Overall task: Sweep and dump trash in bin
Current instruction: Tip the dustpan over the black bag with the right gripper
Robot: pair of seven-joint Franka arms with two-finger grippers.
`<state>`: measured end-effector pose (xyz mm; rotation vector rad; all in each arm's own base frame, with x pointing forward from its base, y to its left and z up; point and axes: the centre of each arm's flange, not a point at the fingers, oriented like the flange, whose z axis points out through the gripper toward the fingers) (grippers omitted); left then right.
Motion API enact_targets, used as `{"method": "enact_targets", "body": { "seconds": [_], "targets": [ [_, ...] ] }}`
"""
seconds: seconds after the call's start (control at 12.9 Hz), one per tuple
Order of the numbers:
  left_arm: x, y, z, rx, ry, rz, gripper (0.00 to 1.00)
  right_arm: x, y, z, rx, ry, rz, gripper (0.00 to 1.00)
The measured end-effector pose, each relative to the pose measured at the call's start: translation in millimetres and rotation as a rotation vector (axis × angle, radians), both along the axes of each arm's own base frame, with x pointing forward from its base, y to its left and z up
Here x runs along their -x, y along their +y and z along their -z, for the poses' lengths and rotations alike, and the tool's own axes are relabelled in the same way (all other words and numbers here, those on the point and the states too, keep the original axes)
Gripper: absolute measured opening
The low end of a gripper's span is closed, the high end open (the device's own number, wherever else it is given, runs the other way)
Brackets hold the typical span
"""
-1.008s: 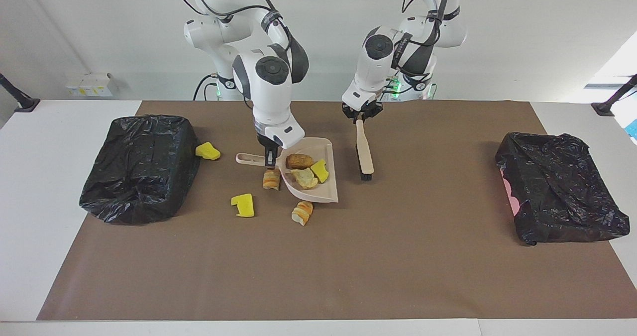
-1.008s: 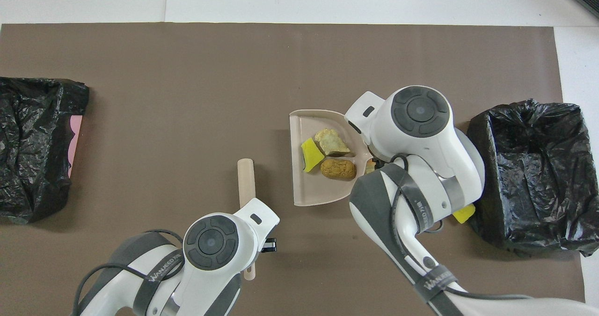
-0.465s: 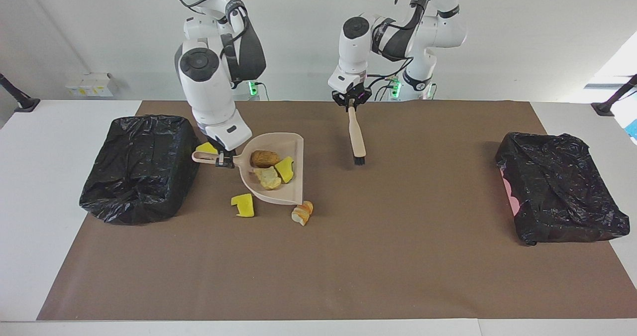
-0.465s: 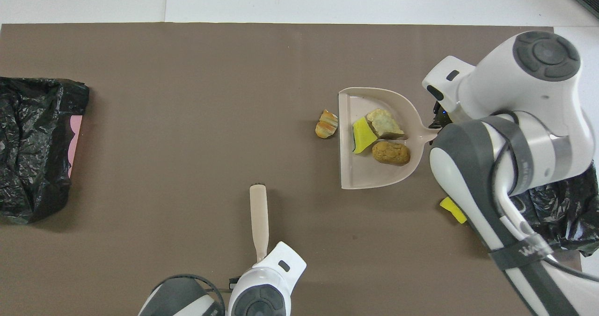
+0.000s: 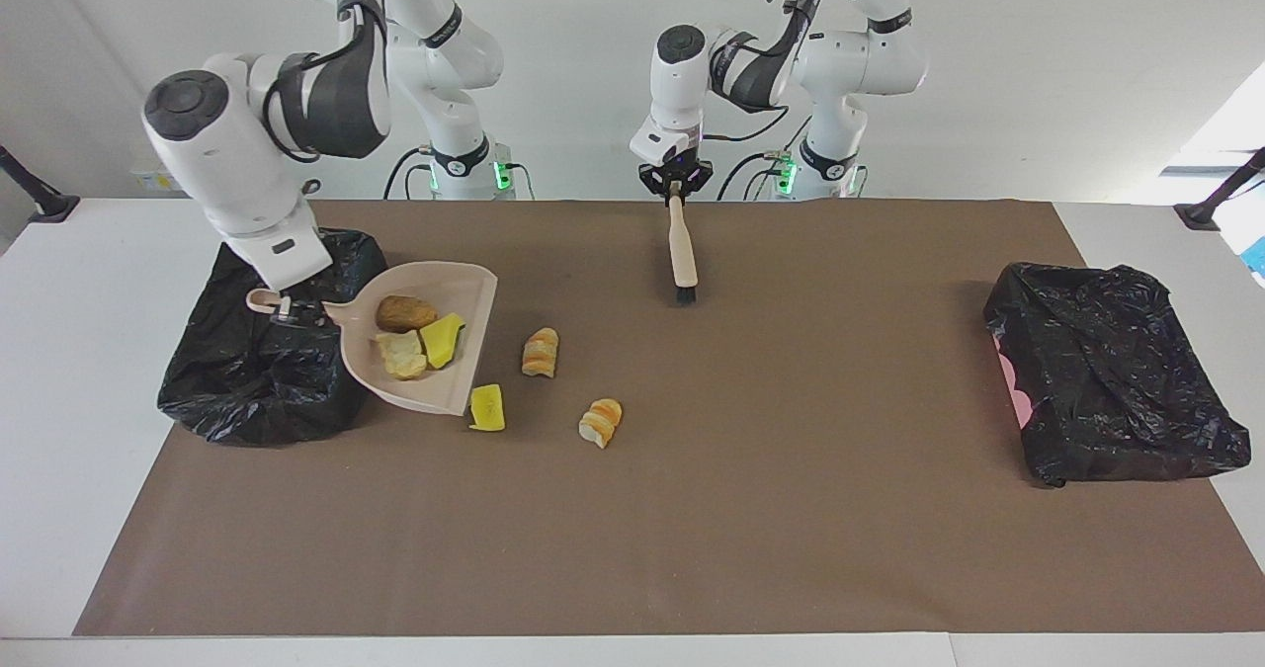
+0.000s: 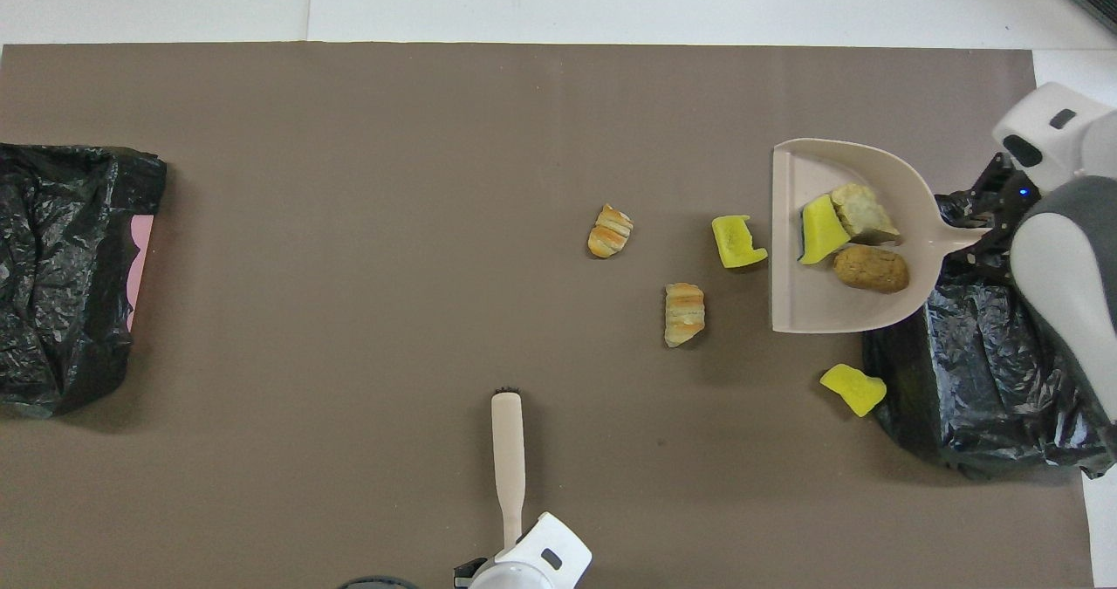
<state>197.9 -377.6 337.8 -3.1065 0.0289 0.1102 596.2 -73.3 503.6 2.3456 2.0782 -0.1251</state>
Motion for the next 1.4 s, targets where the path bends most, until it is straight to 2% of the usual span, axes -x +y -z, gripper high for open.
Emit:
{"method": "enact_targets", "body": {
  "seconds": [0.39,0.7,0.85,1.01,1.16,1.24,1.4],
  "targets": [
    [0.3,2.6,3.0,0.022,0.025,0.014,0.26,22.5,-104.1,-3.4,0.072,0.028,-0.039,0.32],
    [-1.1,3.5,2.7,0.041,0.046,0.011,0.28,39.0,-157.2,-13.8,0.268,0.078,-0.067,0.32],
    [-2.1,5.4,3.6,0.036,0.061,0.006,0.46,39.7,-165.1,-17.9,0.376,0.104,-0.1,0.32],
    [-5.1,4.9,1.7,0.04,0.07,0.01,0.71,40.2,-162.0,-18.0,0.469,0.128,-0.109,0.32],
    [-13.0,1.3,-3.0,0.059,0.076,0.029,0.95,43.7,-141.2,-12.2,0.565,0.131,-0.076,0.32],
    [-23.9,0.6,-8.8,0.069,0.071,0.035,1.0,48.2,-123.8,-7.2,0.61,0.124,-0.055,0.32],
    [-63.8,4.4,-26.6,0.072,0.043,0.052,1.0,63.0,-90.2,1.1,0.67,0.105,-0.033,0.32]
  ]
}}
